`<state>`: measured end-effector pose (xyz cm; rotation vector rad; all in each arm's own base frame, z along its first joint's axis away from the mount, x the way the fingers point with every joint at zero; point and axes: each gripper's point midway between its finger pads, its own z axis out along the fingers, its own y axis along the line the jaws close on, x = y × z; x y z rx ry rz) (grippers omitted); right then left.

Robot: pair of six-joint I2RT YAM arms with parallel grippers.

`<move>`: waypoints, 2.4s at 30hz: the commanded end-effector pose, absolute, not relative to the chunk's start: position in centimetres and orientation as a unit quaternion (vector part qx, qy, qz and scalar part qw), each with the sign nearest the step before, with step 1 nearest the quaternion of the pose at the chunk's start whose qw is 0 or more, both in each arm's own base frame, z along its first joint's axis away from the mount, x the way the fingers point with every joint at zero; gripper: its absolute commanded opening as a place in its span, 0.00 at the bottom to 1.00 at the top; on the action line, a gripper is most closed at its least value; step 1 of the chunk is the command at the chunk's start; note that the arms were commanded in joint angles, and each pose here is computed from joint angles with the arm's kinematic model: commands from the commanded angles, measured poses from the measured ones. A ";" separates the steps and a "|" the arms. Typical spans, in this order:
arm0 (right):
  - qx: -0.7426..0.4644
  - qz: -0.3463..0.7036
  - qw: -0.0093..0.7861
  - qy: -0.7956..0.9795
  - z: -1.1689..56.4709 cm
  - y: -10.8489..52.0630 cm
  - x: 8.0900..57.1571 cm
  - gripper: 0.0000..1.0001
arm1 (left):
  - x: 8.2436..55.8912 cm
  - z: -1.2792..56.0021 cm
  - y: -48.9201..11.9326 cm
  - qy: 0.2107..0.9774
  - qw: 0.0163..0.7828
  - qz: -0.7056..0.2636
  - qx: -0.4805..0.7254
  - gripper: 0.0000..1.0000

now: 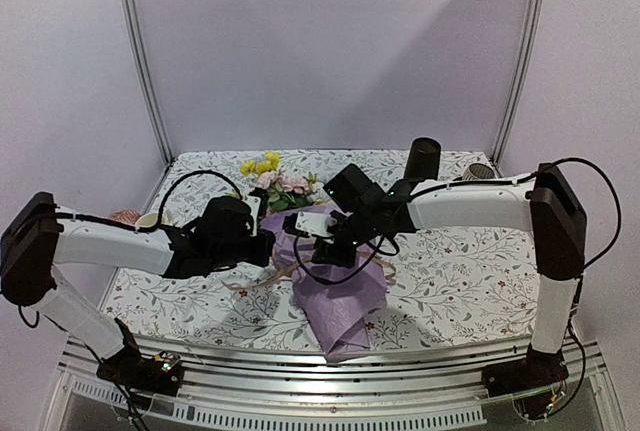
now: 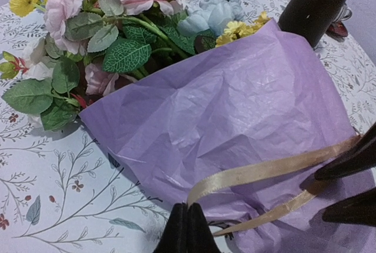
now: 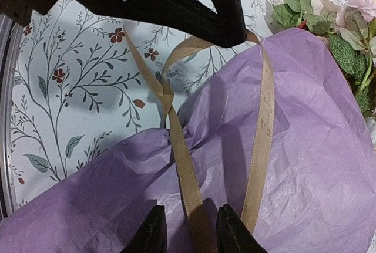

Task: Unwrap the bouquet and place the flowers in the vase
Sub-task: Untie the half-tied ribbon from the folded wrapping paper.

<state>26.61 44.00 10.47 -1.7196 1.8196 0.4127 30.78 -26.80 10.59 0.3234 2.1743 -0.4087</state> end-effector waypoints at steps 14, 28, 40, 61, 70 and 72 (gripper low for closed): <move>-0.658 0.103 0.261 0.699 7.2 43.5 27.0 0.35 | 31.9 11.0 -27.1 0.870 0.444 -0.173 0.126 0.00; -0.614 0.093 0.342 0.705 11.0 43.5 28.6 0.03 | 31.9 10.9 -26.9 0.872 0.442 -0.170 0.126 0.00; -0.451 0.142 0.486 0.735 20.7 37.4 31.1 0.03 | 31.2 10.5 -25.9 0.875 0.439 -0.163 0.124 0.00; -0.182 0.167 0.439 0.864 12.0 24.2 32.2 0.08 | 30.8 10.5 -25.5 0.875 0.439 -0.166 0.120 0.00; -0.150 0.148 0.408 0.888 9.0 21.1 31.3 0.15 | 30.3 10.3 -24.7 0.879 0.435 -0.159 0.115 0.00; -0.153 0.150 0.403 0.890 8.8 21.1 31.0 0.17 | 30.2 10.2 -24.6 0.879 0.435 -0.160 0.113 0.00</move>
